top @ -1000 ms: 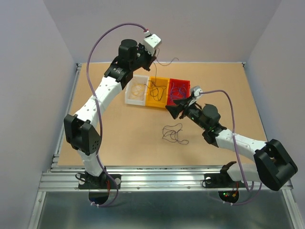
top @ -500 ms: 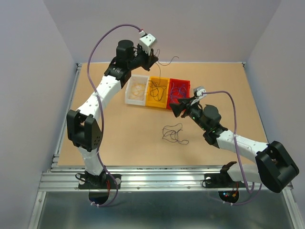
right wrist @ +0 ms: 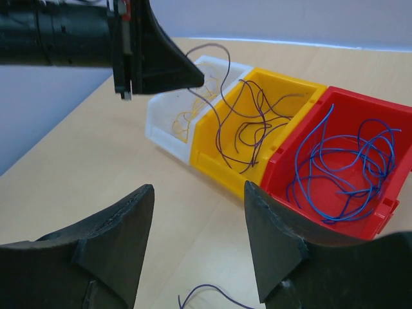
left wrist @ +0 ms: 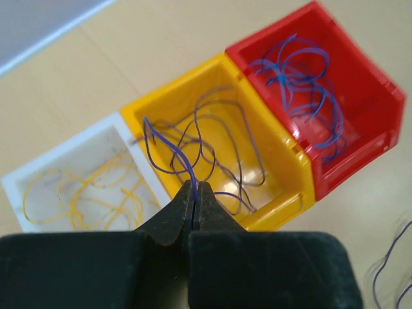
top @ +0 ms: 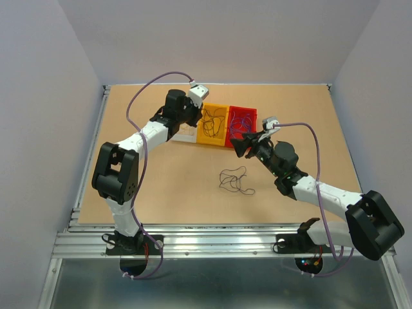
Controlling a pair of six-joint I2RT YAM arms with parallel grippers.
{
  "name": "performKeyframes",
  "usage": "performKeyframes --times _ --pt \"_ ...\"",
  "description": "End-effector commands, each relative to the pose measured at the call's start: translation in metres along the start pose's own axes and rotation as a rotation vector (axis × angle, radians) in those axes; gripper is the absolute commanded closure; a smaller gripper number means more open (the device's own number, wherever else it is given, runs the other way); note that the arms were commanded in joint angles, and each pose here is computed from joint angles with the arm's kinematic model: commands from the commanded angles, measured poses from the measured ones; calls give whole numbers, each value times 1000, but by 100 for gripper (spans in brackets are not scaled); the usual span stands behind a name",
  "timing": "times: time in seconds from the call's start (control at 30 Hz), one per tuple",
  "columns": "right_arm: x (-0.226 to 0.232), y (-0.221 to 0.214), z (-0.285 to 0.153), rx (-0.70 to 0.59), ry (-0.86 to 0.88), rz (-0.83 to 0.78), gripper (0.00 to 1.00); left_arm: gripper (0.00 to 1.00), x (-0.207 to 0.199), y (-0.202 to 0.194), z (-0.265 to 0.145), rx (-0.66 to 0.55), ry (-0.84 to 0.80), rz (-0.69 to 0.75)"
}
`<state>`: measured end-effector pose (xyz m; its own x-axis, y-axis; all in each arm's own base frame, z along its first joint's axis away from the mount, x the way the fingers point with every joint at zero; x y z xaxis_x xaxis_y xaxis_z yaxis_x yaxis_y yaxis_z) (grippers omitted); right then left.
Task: Untangle the cables
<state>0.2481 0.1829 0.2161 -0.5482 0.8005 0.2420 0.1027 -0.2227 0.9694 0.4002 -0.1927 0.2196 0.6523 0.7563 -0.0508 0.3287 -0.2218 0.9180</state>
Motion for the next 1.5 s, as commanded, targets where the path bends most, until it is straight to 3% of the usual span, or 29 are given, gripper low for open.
performKeyframes --times 0.0,0.4,0.63,0.8,0.97,1.03,1.1,1.13,1.23,1.33,1.47 --pt "0 5 -4 -36 -16 7 37 100 8 11 -15 -78 107 104" --pt "-3 -1 10 -8 -85 47 41 100 -5 -9 19 129 49 188" --pt "-15 -5 12 166 -278 46 41 100 -15 -9 53 239 105 165" --pt "-14 4 -6 155 -303 44 41 100 -22 -41 86 394 124 151" --pt "-12 10 -19 136 -281 46 41 99 -21 -47 99 406 133 139" --pt "-12 11 -23 142 -279 44 41 87 -21 -43 90 382 140 139" --pt "-10 10 -25 176 -259 44 41 66 -25 -27 75 311 134 151" --pt "-9 8 -25 202 -249 44 40 62 -26 -21 69 292 132 152" --pt "-6 3 -29 295 -229 43 36 54 -32 7 42 210 114 160" --pt "-1 -5 -33 389 -133 32 20 46 -39 18 19 172 73 170" --pt "7 -18 -38 478 46 -2 8 44 -47 33 -5 121 29 181"
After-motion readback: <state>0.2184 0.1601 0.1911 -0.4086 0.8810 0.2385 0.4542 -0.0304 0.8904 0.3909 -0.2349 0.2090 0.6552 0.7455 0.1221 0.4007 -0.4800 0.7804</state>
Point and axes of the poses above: each gripper's point midway between its finger pads, its own z axis out along the fingers, its own x axis along the line the jaws close on, y = z × x, the point moved 10 cm from there along -z, back along the fingers, and after that the axes turned 3 degrees about -z, right-handed, at the moved point
